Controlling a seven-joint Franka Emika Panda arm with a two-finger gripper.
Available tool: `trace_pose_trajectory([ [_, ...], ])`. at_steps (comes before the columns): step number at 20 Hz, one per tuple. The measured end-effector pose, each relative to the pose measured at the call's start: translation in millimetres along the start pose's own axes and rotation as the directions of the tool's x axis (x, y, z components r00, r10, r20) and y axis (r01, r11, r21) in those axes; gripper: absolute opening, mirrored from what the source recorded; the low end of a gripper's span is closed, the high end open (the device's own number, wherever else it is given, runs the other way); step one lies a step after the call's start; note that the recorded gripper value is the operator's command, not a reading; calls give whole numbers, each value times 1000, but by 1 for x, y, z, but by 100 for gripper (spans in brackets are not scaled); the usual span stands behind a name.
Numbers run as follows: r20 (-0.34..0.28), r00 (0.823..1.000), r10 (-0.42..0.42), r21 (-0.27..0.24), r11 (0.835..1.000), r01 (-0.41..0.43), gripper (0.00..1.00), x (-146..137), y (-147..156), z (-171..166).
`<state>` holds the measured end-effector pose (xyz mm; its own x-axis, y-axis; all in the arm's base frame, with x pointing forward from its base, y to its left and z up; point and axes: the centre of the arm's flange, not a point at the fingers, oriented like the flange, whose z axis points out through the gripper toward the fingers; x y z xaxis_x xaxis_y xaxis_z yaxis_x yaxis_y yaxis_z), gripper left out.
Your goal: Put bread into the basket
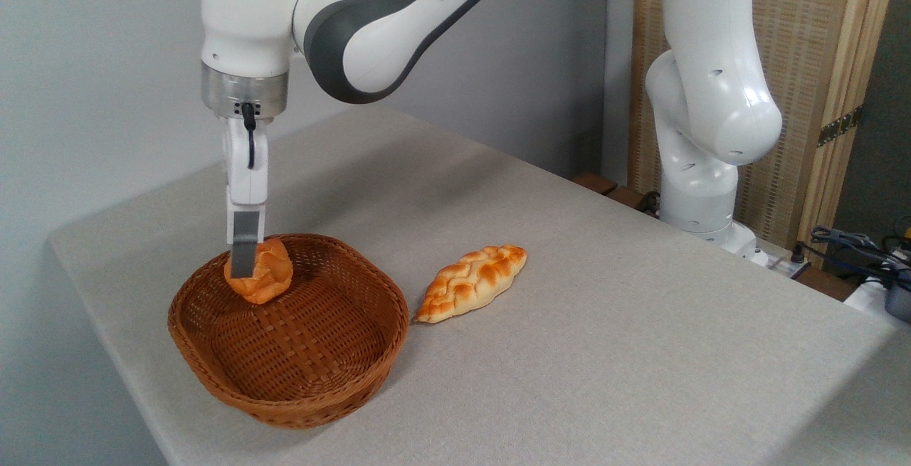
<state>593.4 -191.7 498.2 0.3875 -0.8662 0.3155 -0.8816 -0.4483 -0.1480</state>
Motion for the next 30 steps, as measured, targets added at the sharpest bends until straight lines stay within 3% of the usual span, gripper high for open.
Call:
trace_pose_trajectory([
  [3,-24,997,-79,-44,996,78,100,-14,-20,-31],
  [8,74,987,-145,-169,973,156,100,-61,-44,-107],
  [11,150,976,-160,-203,961,188,100,-92,-48,-133],
  [13,213,964,-161,-186,962,202,100,-112,-51,-146],
  [17,233,952,-199,-146,961,236,100,-136,-62,-162],
  [30,282,929,-241,-94,956,277,100,-145,-64,-172],
])
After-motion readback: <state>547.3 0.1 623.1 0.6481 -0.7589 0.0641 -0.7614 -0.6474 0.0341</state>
